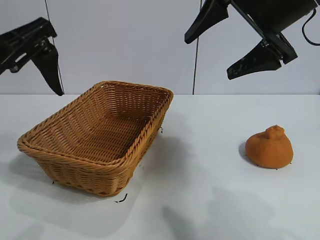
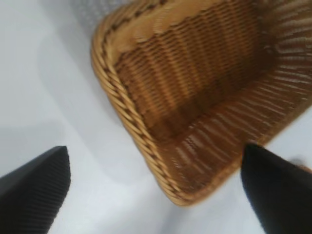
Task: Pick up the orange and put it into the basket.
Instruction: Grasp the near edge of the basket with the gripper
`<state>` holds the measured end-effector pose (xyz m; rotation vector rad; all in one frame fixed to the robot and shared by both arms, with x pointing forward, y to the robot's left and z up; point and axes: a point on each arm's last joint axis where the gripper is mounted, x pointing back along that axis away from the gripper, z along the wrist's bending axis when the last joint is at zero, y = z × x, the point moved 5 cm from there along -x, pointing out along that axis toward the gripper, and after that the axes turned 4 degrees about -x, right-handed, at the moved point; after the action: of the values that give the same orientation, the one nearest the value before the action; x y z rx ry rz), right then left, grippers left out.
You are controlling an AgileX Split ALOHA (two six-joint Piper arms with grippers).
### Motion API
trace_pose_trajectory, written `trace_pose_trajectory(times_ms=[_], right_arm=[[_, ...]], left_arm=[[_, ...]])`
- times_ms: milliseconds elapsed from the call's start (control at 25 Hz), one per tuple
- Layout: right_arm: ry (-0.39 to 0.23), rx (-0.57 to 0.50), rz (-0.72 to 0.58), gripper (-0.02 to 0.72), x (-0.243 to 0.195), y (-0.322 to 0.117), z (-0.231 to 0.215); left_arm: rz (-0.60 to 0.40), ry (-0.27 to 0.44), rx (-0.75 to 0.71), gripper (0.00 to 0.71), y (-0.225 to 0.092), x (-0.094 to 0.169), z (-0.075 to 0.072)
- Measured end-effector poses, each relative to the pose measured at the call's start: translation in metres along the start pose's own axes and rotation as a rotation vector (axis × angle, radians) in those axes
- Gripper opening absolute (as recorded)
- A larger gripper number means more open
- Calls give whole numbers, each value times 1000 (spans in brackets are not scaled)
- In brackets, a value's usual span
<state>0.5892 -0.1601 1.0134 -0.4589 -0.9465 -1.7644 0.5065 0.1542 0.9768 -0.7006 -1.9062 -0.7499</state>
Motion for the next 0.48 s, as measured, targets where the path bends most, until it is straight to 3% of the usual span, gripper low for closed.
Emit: trace_pose_trajectory(times_ms=[200, 480], right_arm=[[0, 0, 0, 696, 0, 0, 0], [0, 0, 0, 696, 0, 0, 0]], left_arm=[[22, 49, 55, 680, -3, -8, -15], [35, 137, 234, 646, -7, -36, -11]])
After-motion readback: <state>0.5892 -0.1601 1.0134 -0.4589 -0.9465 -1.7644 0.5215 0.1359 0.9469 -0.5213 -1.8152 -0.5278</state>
